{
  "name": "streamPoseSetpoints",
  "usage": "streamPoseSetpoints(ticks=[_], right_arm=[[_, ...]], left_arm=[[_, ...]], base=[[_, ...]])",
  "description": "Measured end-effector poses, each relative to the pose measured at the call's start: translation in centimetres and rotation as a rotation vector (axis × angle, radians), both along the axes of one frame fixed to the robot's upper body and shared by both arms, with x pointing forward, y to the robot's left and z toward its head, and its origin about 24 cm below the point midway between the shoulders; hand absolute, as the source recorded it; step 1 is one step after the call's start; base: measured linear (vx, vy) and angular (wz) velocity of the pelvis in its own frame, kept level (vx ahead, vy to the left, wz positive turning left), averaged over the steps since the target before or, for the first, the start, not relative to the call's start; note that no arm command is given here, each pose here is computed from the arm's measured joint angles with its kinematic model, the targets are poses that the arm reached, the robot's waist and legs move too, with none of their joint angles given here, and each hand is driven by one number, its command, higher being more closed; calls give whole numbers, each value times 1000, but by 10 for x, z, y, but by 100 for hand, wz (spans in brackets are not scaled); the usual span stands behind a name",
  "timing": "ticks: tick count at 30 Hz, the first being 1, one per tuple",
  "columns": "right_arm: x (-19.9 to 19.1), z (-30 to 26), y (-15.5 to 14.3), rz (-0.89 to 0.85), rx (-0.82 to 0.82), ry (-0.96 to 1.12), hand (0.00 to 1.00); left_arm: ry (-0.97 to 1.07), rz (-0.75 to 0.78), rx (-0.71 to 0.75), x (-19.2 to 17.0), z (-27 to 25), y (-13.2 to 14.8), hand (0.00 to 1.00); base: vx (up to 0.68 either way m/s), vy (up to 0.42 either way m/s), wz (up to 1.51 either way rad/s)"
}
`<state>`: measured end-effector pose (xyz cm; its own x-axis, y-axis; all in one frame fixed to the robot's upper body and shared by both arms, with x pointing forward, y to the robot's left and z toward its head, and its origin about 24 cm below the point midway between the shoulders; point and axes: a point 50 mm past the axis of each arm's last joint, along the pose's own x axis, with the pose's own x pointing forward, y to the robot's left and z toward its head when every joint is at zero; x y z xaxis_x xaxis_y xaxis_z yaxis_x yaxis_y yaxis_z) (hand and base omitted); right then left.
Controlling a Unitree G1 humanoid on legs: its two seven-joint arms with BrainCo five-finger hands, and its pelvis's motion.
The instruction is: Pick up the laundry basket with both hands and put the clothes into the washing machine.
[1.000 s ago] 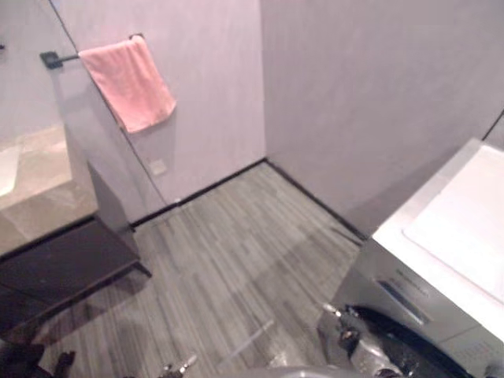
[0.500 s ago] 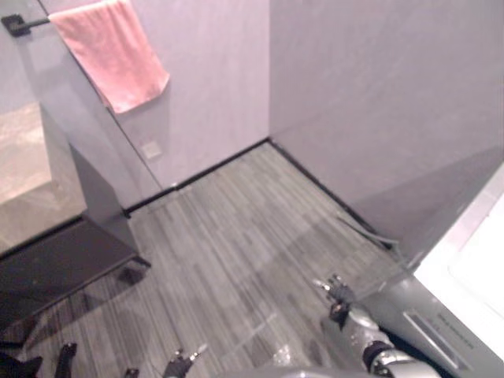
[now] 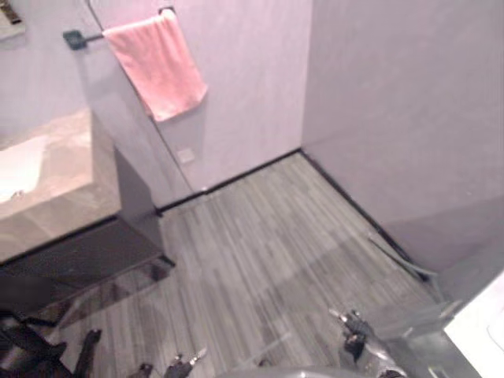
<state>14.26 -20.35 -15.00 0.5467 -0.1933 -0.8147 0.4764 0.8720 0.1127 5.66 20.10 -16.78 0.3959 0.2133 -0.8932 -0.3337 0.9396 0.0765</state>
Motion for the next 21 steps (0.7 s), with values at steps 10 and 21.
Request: streamPoseSetpoints(ticks=[10,21], right_arm=[[9,2,6,-12,13,-12,0],[16,4,4,24,-8,-10,0]], left_arm=[[-20,-83,32,11,3,3,0],[-24,-262,52,25,4,-4,0]], base=[[-33,-20,6],[-103,21,-11]])
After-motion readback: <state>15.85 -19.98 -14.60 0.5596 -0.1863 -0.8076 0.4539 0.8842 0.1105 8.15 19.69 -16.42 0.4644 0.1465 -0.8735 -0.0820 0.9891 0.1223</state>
